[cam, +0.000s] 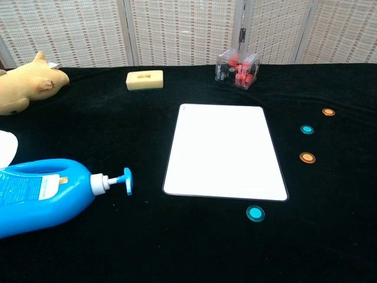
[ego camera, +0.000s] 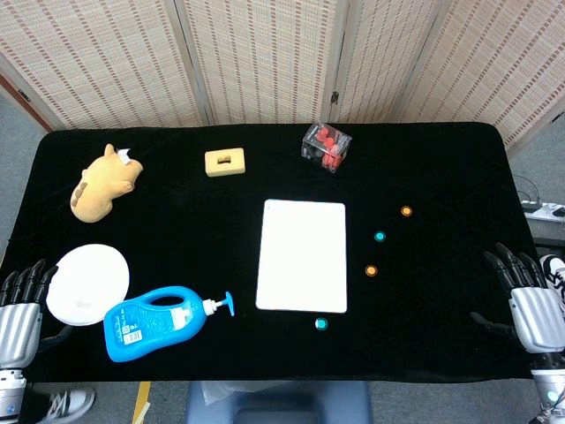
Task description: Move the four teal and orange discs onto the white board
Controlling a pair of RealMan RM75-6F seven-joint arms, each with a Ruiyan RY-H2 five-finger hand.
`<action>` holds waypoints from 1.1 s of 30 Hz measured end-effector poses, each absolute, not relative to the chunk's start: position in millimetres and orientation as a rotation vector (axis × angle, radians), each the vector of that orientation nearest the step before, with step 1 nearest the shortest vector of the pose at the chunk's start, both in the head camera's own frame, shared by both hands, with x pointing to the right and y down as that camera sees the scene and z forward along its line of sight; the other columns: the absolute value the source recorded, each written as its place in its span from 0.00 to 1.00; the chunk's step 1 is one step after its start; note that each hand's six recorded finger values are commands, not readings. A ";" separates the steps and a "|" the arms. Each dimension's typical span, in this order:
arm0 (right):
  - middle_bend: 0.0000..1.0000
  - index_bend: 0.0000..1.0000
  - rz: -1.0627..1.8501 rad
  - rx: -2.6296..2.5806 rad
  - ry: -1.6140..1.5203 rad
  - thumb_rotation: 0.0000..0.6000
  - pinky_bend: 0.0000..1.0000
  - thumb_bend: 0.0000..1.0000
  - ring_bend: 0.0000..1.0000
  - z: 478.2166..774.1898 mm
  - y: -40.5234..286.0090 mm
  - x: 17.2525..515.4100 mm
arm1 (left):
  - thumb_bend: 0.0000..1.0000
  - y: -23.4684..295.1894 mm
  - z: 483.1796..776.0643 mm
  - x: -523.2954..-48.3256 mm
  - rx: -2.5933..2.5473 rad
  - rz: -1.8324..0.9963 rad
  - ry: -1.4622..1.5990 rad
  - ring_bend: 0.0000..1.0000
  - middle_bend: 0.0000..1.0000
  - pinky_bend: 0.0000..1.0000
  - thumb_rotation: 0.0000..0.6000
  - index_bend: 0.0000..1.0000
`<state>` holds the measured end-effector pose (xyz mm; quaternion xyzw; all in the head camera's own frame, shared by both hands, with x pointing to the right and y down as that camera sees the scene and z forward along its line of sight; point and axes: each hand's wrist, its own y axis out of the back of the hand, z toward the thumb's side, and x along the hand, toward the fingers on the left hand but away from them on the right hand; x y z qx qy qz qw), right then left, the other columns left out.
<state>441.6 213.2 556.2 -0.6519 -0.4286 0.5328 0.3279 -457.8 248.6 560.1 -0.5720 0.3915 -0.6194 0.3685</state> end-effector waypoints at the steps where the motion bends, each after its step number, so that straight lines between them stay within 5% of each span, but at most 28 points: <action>1: 0.05 0.13 1.394 -1.712 -1.126 1.00 0.00 0.17 0.10 556.3 213.0 441.8 | 0.16 248.5 560.2 -457.7 -1.468 -1.590 1.006 0.08 0.05 0.00 1.00 0.13; 15: 0.05 0.16 1.330 -1.801 -1.043 1.00 0.00 0.17 0.10 560.2 207.2 420.8 | 0.16 249.8 561.1 -455.9 -1.482 -1.596 0.988 0.08 0.05 0.00 1.00 0.13; 23: 0.07 0.36 1.190 -1.918 -0.787 1.00 0.00 0.17 0.10 575.0 200.9 360.4 | 0.16 248.9 557.7 -454.3 -1.483 -1.582 0.994 0.08 0.05 0.00 1.00 0.13; 33: 0.06 0.38 1.043 -2.020 -0.463 1.00 0.00 0.17 0.02 611.8 207.9 273.9 | 0.16 253.7 558.4 -456.9 -1.486 -1.593 0.999 0.08 0.05 0.00 1.00 0.13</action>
